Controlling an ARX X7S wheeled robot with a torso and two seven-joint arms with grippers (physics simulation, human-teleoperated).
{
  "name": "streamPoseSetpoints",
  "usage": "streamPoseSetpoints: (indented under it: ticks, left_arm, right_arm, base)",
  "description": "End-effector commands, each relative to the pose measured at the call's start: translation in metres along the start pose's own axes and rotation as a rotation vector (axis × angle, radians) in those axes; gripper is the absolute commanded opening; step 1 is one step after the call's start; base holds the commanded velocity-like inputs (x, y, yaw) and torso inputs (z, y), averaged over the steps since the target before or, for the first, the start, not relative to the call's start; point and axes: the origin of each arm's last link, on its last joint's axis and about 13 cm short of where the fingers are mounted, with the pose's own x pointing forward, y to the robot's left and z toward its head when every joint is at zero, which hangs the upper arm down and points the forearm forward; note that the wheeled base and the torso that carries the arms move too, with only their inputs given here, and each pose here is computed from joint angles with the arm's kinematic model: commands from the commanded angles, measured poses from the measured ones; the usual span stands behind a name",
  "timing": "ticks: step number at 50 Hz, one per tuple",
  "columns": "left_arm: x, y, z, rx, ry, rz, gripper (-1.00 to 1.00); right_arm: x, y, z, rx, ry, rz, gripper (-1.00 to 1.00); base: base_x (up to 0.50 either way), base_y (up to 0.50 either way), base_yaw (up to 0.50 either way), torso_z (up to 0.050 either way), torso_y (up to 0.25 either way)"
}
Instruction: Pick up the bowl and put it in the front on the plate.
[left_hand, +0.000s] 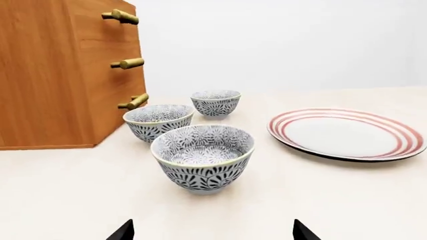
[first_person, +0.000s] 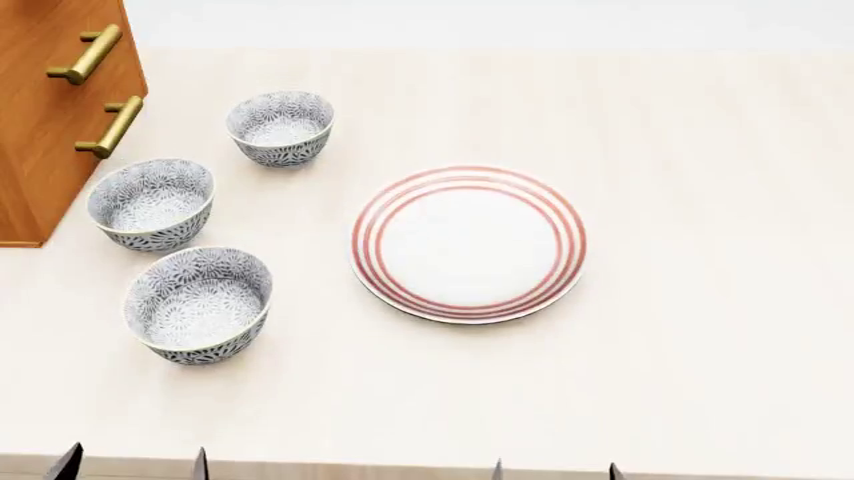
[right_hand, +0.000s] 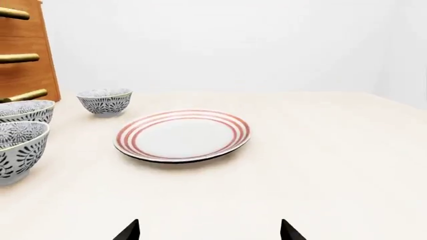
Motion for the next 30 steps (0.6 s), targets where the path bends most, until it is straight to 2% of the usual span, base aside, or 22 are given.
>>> streamPoseSetpoints:
  ticks: [1,2,4,6,17,30]
  left_arm:
    - [-0.007,-0.001,0.017,0.103,-0.217,0.046,1.0]
    - [-0.011,-0.001,0.024,0.135,-0.305,0.076,1.0]
    - [-0.014,-0.001,0.029,0.153,-0.367,0.089,1.0]
    - [-0.016,-0.001,0.032,0.166,-0.403,0.099,1.0]
    - [-0.018,-0.001,0.034,0.185,-0.425,0.101,1.0]
    - [-0.017,-0.002,0.033,0.188,-0.424,0.102,1.0]
  right_arm:
    - [-0.006,-0.001,0.015,0.047,-0.182,0.007,1.0]
    - [-0.013,-0.001,0.026,0.077,-0.331,0.014,1.0]
    - [-0.019,-0.001,0.033,0.094,-0.44,0.022,1.0]
    - [-0.022,-0.001,0.036,0.105,-0.492,0.027,1.0]
    - [-0.026,-0.001,0.037,0.114,-0.541,0.029,1.0]
    - [-0.025,-0.001,0.037,0.116,-0.538,0.034,1.0]
  base:
    - [0.0,0.0,0.0,0.0,0.0]
    - [0.0,0.0,0.0,0.0,0.0]
    - [0.0,0.0,0.0,0.0,0.0]
    - [0.0,0.0,0.0,0.0,0.0]
    - [0.02,0.0,0.0,0.0,0.0]
    - [0.5,0.0,0.0,0.0,0.0]
